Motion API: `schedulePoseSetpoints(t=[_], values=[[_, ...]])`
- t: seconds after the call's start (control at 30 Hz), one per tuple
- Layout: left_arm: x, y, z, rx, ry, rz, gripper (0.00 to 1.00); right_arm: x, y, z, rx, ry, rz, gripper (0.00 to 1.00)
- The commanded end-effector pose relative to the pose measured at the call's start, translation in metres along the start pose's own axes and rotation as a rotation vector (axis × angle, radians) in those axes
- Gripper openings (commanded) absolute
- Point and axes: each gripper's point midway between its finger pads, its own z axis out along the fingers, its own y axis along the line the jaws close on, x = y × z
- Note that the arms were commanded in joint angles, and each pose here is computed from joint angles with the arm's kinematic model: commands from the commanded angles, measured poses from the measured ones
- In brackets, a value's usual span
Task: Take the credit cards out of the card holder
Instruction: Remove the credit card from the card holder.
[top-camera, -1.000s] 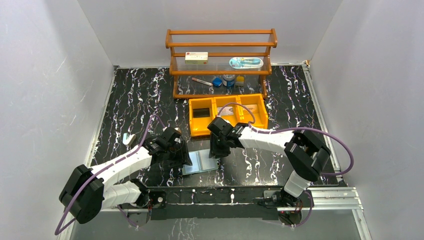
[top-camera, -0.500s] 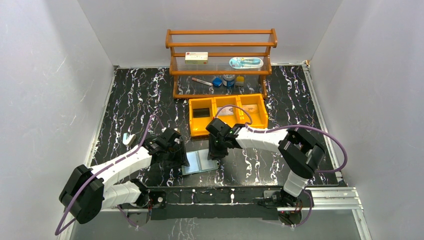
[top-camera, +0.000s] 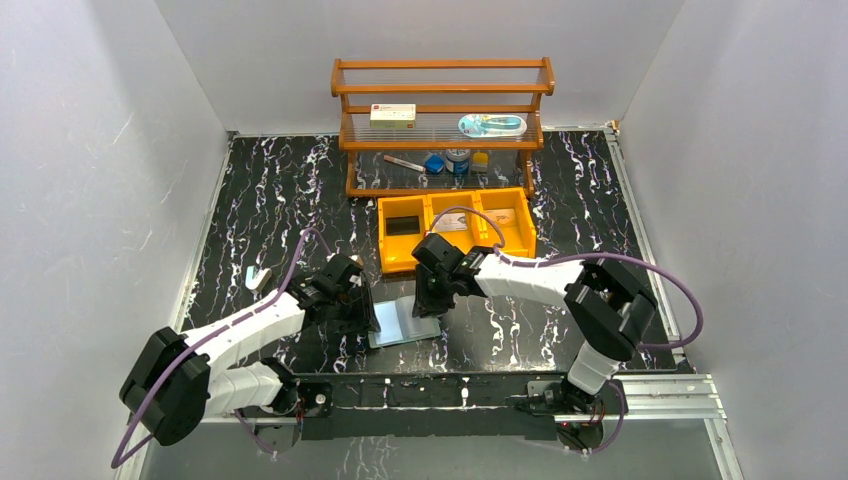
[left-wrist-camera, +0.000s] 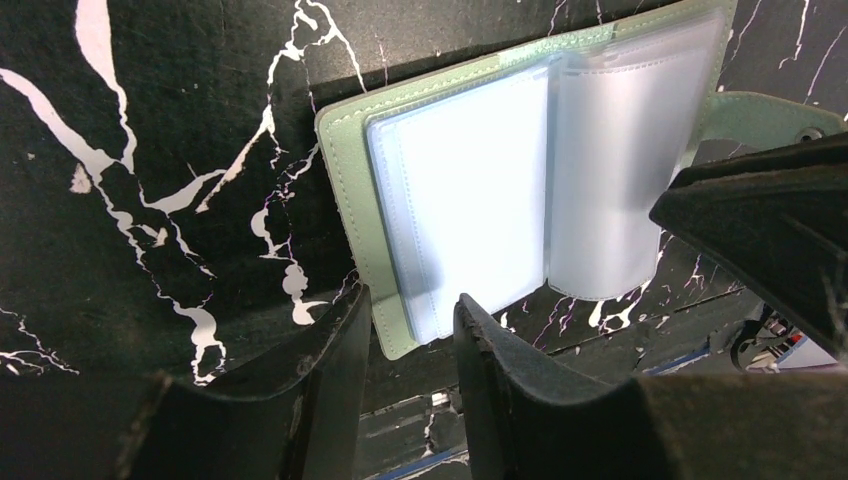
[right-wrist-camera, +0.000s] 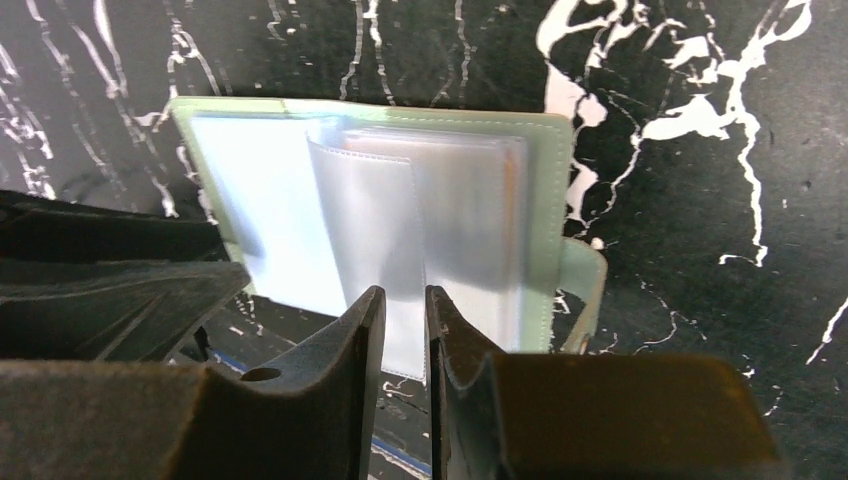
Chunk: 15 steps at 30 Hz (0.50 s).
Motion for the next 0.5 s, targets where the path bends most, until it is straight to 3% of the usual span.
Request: schedulePoseSetpoints(t=[0.0, 0.2, 0.47], values=[[-0.001, -0.006, -0.002, 0.027, 0.004, 0.008, 0.34, -0.017, 0.039, -0.024, -0.133, -0.061, -0.015, 0.29], [-0.002, -0.007, -0.001, 0.026, 0.005, 0.012, 0.34, -0.021, 0.041, -0.021, -0.142, -0.075, -0.006, 0.26], [-0.007, -0.009, -0.003, 0.024, -0.008, 0.019, 0.34, -0.016, 0.077, -0.014, -0.300, -0.010, -0.062, 0.30]])
